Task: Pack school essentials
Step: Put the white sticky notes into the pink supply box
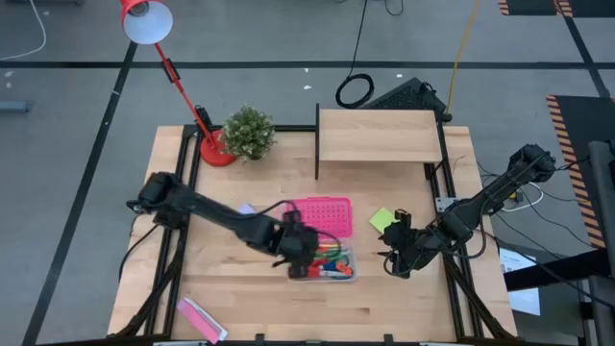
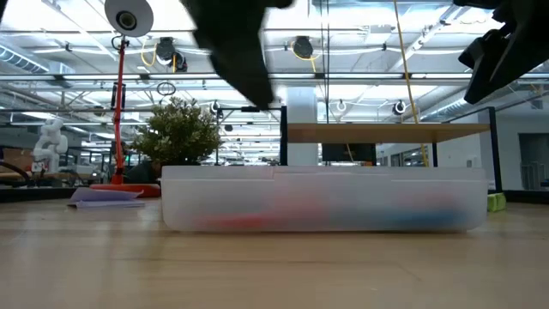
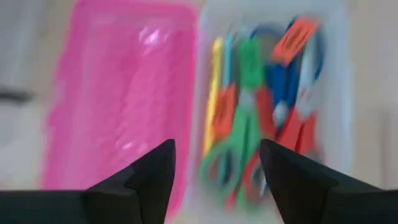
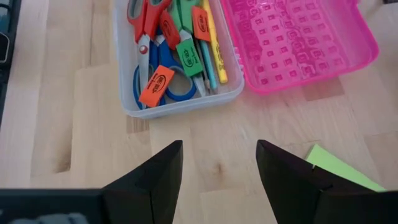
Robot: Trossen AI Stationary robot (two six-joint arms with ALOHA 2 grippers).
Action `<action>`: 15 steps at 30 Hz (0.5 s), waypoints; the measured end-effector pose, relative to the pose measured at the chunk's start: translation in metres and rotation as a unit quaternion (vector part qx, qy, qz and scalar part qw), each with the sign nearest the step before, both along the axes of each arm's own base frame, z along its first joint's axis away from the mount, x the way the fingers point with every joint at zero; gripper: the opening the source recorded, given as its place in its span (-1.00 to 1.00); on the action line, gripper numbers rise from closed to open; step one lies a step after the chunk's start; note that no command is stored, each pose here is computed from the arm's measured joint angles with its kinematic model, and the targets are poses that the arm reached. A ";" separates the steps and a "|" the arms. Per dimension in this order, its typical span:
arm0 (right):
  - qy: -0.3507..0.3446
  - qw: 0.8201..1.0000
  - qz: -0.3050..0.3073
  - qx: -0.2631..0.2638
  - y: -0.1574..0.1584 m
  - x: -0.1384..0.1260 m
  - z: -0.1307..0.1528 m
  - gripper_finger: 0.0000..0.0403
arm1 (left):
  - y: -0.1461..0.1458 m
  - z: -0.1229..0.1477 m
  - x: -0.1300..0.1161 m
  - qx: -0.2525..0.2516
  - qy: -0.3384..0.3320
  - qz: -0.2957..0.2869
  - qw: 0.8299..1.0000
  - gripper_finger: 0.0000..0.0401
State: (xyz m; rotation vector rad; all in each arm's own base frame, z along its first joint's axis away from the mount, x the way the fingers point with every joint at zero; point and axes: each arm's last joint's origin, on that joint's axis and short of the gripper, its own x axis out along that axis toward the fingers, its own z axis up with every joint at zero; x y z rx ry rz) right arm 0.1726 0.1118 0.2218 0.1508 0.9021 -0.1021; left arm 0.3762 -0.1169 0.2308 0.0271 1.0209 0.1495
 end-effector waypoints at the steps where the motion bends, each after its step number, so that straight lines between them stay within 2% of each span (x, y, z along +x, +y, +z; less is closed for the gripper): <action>1: 0.000 1.000 0.003 -0.002 0.000 0.000 0.000 -0.02 | -0.003 0.004 -0.008 0.017 0.011 0.007 1.000 0.17; 5: -0.005 1.000 0.008 -0.005 0.000 0.002 0.001 -0.02 | -0.014 0.016 -0.038 0.077 0.042 0.054 0.995 0.10; 9: -0.020 1.000 0.013 -0.002 -0.001 0.005 0.003 -0.02 | -0.021 0.013 -0.066 0.128 0.072 0.111 0.983 0.07; 15: -0.032 0.999 0.023 -0.002 0.000 0.007 0.004 -0.02 | -0.017 -0.009 -0.099 0.131 0.105 0.142 0.976 0.13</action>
